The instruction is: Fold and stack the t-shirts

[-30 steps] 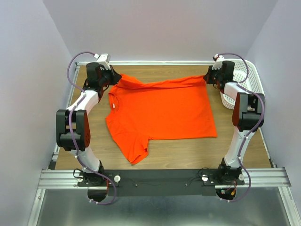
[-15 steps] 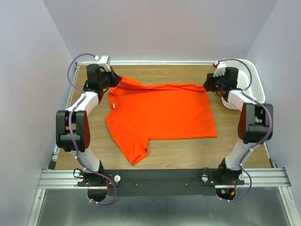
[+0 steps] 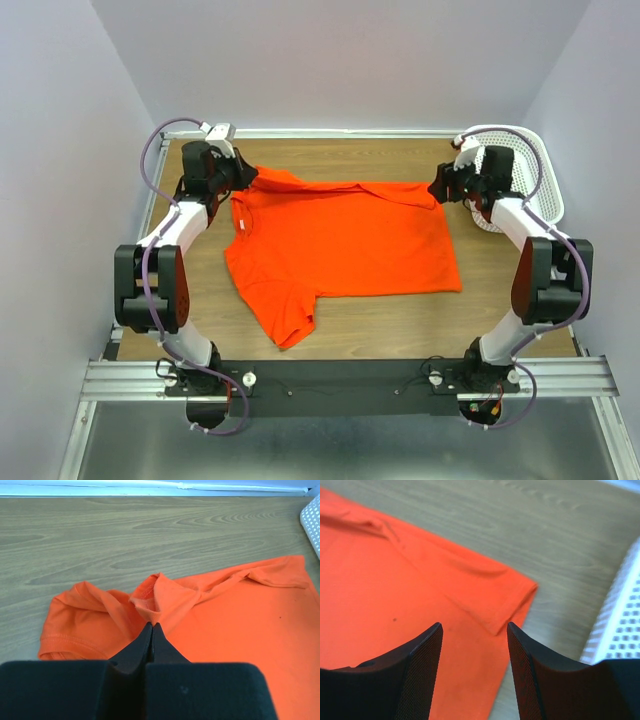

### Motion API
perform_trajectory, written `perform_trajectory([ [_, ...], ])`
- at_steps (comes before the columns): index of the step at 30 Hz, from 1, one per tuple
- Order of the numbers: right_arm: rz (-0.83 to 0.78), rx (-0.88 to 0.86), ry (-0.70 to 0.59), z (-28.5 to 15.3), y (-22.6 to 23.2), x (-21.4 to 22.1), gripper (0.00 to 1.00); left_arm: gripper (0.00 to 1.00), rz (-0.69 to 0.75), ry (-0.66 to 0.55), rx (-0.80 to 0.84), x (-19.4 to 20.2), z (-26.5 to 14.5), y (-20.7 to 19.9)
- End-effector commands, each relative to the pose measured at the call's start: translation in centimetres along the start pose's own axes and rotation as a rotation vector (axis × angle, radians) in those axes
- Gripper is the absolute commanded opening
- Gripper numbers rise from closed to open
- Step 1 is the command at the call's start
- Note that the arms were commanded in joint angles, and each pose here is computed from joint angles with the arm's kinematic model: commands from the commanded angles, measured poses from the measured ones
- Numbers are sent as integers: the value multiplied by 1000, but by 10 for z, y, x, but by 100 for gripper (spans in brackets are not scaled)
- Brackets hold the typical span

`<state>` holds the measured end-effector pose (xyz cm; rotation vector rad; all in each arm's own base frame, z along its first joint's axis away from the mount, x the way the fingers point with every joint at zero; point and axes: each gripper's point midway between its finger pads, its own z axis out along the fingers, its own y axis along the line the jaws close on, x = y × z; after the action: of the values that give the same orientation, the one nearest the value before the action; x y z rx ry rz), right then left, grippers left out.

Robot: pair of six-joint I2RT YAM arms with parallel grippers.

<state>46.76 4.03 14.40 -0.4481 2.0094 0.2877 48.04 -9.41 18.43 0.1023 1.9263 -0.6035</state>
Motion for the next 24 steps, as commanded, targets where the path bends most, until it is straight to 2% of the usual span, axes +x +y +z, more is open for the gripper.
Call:
perform_trajectory([
  [1,59,-187,51,5,34,12,62,0,41,-20,25,-7,-13,-12],
  [24,85,-250,123,11,42,33,64,0,53,47,-47,24,-26,-15],
])
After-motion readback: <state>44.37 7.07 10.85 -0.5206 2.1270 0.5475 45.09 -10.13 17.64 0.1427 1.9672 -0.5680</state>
